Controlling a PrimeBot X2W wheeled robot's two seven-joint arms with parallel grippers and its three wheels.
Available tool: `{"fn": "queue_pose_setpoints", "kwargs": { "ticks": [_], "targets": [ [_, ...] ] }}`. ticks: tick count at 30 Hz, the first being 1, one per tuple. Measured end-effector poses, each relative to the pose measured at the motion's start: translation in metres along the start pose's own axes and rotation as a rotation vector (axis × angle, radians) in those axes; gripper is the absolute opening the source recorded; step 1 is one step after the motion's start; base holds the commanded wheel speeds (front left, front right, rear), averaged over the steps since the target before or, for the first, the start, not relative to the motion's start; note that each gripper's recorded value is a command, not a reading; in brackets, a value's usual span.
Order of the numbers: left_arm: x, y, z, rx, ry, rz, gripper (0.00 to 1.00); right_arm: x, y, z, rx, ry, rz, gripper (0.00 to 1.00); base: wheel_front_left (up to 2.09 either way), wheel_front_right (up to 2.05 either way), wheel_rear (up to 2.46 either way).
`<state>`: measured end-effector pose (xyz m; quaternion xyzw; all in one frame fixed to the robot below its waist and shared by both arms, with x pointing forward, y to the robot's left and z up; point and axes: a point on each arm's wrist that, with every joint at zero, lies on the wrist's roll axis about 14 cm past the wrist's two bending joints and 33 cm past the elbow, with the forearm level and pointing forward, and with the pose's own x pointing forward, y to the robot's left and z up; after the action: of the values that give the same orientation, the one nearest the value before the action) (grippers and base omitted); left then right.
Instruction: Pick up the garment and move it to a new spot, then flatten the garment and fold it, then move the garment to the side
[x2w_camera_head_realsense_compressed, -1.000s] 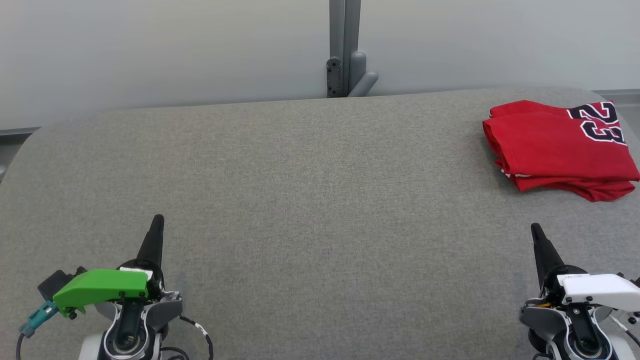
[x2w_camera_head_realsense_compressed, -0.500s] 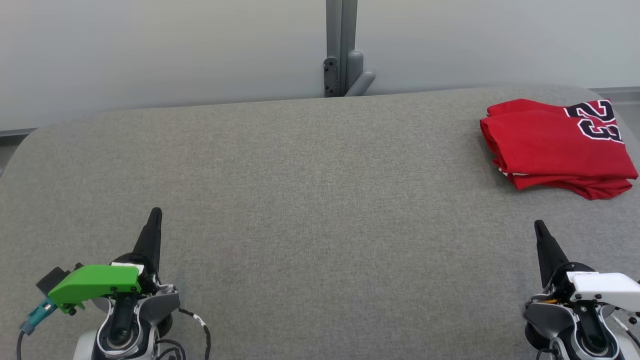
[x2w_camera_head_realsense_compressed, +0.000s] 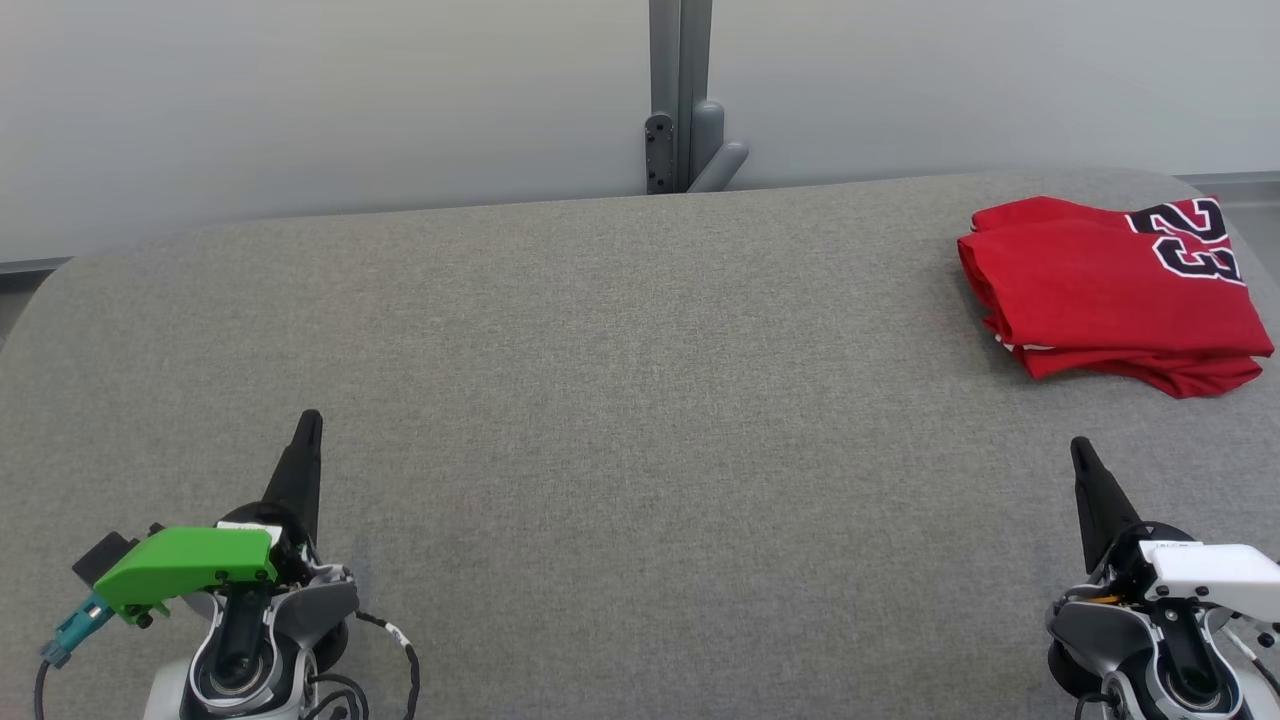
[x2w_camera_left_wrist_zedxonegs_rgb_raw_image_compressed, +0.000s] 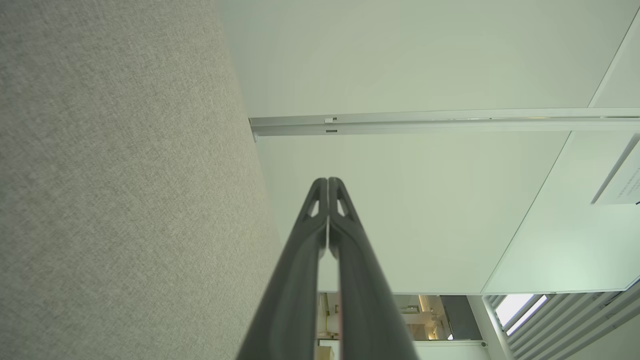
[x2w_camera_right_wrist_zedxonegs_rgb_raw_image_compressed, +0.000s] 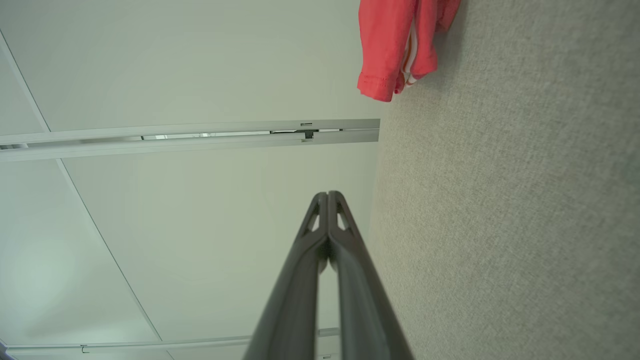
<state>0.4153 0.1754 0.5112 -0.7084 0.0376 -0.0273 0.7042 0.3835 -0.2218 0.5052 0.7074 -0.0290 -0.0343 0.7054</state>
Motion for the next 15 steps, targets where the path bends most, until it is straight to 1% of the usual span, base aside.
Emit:
{"fn": "queue_pose_setpoints", "kwargs": {
  "ticks": [15],
  "targets": [
    [0.0000, 0.0000, 0.0000, 0.000, 0.000, 0.000, 0.00, 0.0000, 0.0000, 0.0002, 0.001, 0.000, 0.000, 0.00, 0.00, 0.00, 0.00]
  ]
}}
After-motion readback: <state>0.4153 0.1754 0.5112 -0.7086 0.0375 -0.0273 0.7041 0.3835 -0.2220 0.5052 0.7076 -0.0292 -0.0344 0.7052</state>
